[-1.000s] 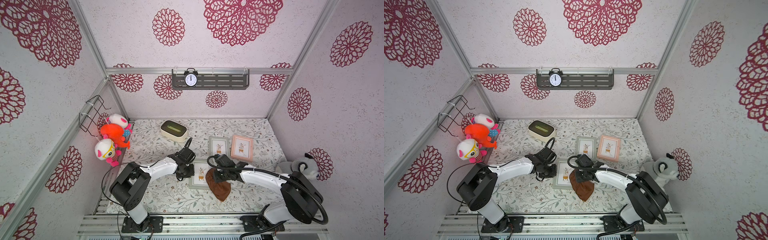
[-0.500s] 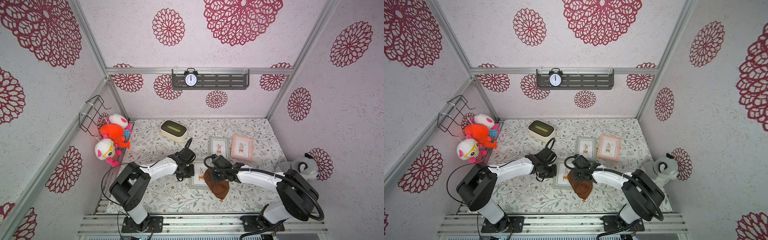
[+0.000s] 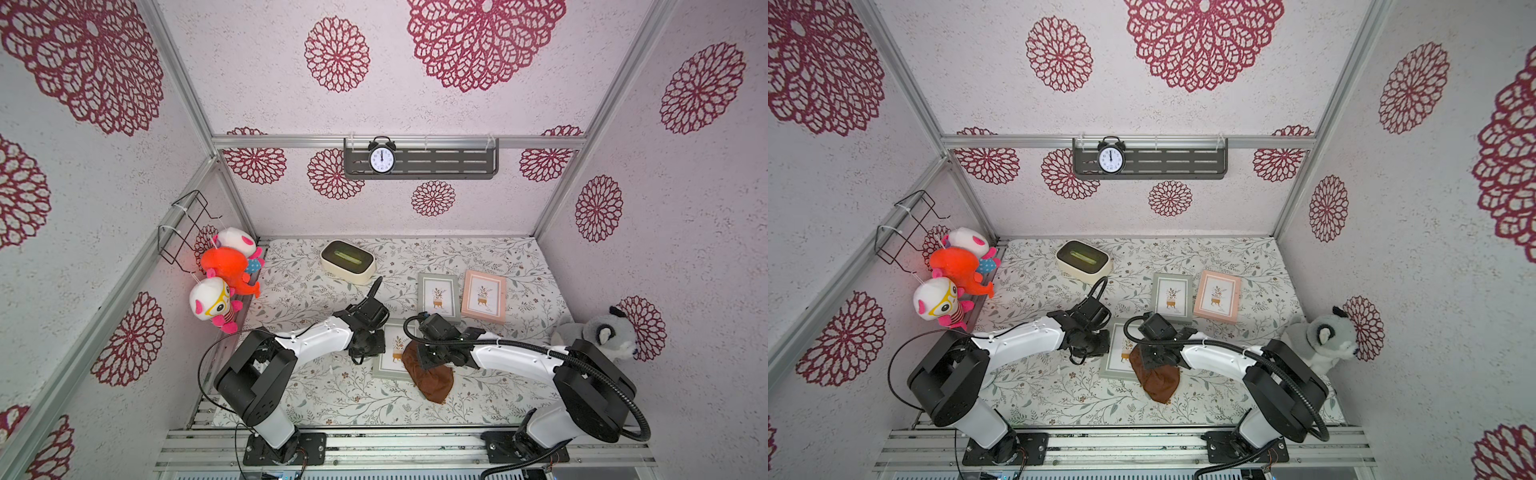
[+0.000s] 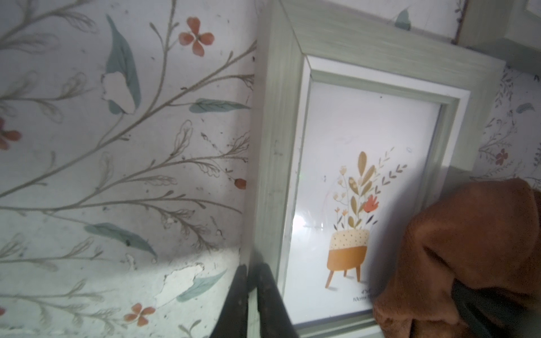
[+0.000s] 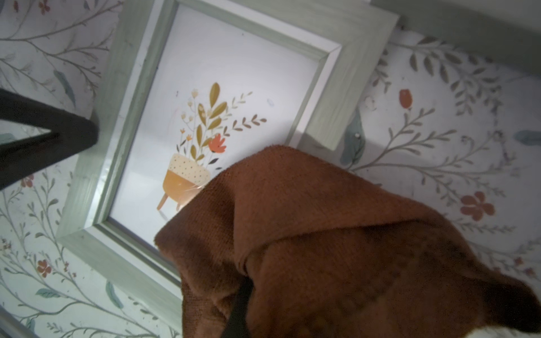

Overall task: Wipe the picture frame with a cloth
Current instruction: Wipe the dirt from the picture frame, then place the cleaning item at the center of the board.

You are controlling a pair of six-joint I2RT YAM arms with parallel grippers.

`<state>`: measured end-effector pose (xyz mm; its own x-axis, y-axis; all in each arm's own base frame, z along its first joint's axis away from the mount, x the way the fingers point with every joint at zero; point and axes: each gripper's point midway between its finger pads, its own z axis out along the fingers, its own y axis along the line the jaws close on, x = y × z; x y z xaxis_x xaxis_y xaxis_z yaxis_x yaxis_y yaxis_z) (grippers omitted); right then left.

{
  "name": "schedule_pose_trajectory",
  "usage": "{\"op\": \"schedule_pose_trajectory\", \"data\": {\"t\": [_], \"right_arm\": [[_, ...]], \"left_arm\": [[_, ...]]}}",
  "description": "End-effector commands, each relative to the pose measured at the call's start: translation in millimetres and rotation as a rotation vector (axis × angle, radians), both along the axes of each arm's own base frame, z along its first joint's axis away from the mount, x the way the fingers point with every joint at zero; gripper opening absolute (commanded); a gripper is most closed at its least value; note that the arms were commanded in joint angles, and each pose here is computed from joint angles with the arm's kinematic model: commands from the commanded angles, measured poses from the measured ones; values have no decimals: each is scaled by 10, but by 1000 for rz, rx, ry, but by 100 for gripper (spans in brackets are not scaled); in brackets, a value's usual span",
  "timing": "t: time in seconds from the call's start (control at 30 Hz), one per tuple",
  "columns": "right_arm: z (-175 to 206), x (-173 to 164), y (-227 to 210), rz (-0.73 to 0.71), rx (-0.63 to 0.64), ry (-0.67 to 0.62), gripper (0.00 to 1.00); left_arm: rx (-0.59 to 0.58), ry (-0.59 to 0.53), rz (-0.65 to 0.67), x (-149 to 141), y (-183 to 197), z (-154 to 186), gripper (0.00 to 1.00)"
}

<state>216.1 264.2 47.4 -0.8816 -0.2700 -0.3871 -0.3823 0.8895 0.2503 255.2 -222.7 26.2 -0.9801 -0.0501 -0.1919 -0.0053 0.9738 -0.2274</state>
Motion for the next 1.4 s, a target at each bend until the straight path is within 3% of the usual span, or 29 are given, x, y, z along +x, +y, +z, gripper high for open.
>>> {"op": "schedule_pose_trajectory", "data": {"t": [0.0, 0.23, 0.7, 0.9, 1.13, 1.37], "right_arm": [[269, -102, 164, 36, 95, 15, 0], [432, -21, 50, 3, 115, -14, 0], [347, -30, -114, -35, 110, -3, 0], [370, -64, -224, -47, 113, 4, 0], [361, -131, -418, -86, 98, 11, 0], [366, -202, -597, -131, 105, 14, 0]], "left_arm": [[194, 165, 19, -419, 457, -343, 12], [174, 129, 22, -330, 400, -229, 14], [98, 71, 18, -207, 251, 2, 18], [61, -13, 9, -56, 179, 296, 22], [25, -141, -133, 339, -144, 711, 36], [-8, -166, -273, 669, -572, 744, 40]]}}
